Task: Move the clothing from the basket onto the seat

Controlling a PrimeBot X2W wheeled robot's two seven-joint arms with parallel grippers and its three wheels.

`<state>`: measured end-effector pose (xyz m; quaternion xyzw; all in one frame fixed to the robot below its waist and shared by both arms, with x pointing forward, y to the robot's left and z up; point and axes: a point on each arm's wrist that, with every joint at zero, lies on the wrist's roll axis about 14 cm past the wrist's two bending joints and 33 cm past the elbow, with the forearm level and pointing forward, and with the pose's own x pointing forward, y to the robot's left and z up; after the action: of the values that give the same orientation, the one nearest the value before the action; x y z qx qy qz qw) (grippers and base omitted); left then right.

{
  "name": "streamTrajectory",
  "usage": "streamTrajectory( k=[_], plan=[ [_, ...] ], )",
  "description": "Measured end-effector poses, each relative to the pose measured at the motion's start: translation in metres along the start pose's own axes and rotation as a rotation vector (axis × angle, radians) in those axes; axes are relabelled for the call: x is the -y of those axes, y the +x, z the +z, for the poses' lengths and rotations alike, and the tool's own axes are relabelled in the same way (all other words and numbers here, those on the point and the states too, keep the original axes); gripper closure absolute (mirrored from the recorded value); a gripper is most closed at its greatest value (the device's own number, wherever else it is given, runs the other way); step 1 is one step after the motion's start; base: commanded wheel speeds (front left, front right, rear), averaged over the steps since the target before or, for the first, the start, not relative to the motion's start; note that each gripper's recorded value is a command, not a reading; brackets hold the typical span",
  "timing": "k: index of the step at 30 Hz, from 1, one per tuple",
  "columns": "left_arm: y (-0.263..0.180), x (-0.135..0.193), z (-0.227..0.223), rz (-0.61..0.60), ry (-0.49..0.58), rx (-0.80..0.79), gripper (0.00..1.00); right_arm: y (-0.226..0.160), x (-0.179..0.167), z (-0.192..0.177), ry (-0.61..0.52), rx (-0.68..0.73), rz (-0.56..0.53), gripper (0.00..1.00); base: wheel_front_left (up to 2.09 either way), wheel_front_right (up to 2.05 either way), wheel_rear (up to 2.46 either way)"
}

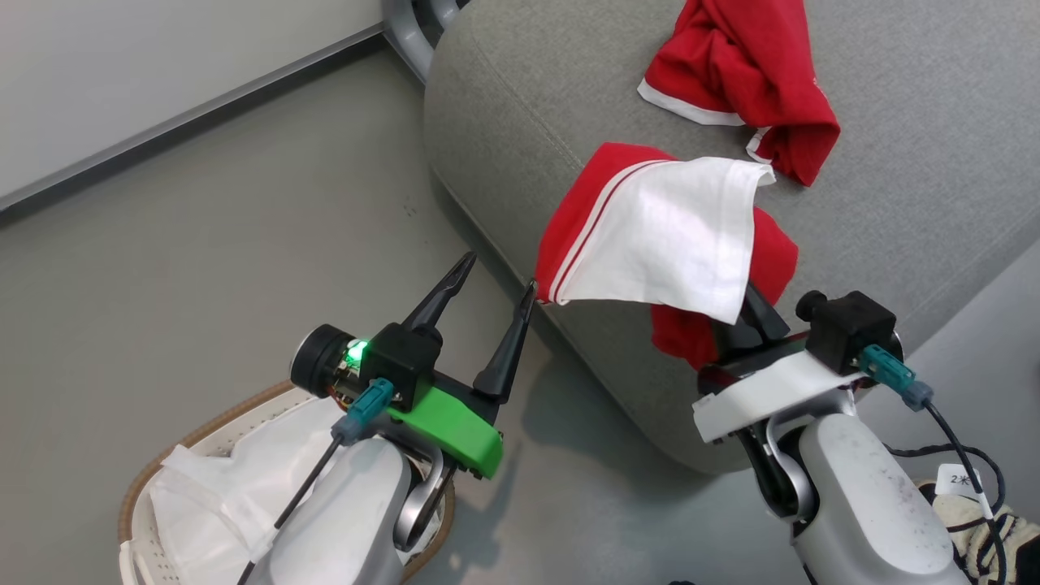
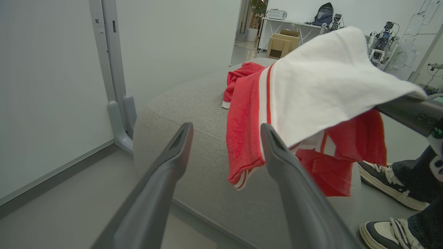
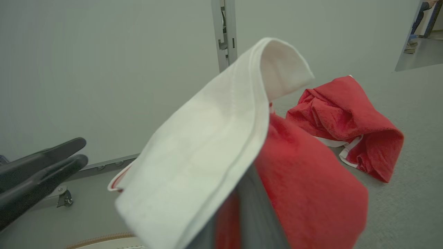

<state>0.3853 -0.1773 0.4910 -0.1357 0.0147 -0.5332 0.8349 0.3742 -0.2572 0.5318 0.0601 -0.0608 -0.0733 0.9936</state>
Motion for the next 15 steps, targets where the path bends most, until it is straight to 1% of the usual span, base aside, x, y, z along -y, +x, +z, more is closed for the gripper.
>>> streamTrajectory(
  k=[4, 9, 15],
  plan=[
    [0.007, 0.011, -0.008, -0.042, -0.024, -0.019, 0.00, -0.010, 0.021, 0.003, -0.007, 0.006, -0.070, 1.00, 0.00, 0.00, 0.00],
    [0.009, 0.013, -0.017, -0.055, -0.048, -0.036, 0.00, -0.020, 0.044, 0.005, -0.013, 0.013, -0.147, 1.00, 0.00, 0.00, 0.00],
    [0.010, 0.008, -0.024, -0.058, -0.059, -0.050, 0.00, -0.018, 0.061, 0.011, -0.046, 0.026, -0.194, 1.00, 0.03, 0.03, 0.03]
  ],
)
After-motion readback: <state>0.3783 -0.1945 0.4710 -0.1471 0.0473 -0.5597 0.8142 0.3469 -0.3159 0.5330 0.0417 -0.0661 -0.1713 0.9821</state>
